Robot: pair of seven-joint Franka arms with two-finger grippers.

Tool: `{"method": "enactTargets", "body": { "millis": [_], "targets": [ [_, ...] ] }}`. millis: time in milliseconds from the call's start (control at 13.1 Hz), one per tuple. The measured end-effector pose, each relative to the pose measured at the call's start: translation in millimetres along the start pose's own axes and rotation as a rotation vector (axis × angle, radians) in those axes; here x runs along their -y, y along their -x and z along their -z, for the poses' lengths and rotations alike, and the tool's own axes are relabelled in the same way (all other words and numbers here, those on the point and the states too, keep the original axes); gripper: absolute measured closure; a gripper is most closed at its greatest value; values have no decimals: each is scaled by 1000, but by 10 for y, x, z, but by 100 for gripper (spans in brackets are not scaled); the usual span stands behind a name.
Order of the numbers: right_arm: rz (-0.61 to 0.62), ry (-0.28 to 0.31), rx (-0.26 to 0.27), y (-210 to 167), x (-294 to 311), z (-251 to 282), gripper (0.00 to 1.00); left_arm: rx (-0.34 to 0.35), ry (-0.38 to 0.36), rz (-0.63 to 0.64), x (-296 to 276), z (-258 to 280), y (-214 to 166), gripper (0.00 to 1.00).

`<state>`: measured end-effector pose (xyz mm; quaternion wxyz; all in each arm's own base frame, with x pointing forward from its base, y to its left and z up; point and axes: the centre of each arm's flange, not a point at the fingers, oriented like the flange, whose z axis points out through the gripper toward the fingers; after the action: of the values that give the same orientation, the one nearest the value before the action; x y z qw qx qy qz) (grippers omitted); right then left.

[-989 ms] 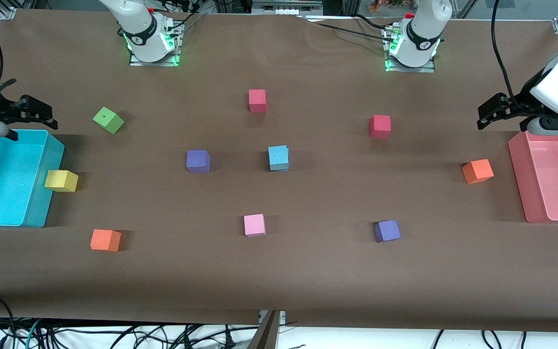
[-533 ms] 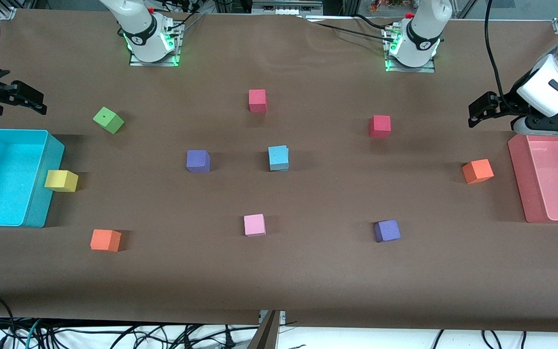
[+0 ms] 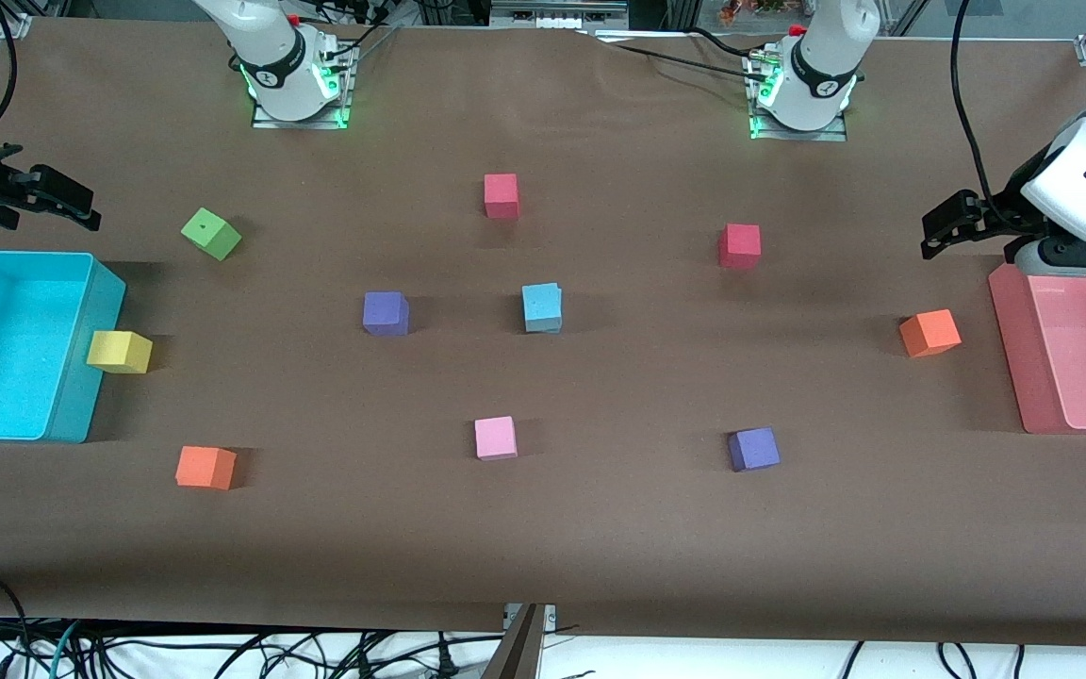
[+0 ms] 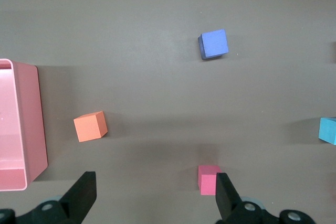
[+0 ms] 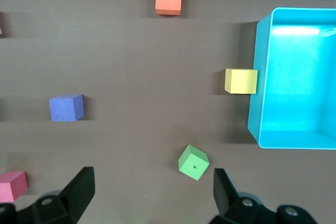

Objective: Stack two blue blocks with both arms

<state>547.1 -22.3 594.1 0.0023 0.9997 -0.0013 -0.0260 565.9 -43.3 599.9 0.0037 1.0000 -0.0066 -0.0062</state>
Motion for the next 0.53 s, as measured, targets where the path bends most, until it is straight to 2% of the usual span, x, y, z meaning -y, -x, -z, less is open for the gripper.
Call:
{"method": "enactTargets", "body": {
  "millis": [304, 533],
  "targets": [
    [-4, -1, 2, -2, 1, -11, 0, 1, 0, 0, -1, -9, -11, 0],
    [-58, 0, 2, -3, 29, -11, 0, 2, 0, 0, 0, -10, -11, 0]
  ]
}}
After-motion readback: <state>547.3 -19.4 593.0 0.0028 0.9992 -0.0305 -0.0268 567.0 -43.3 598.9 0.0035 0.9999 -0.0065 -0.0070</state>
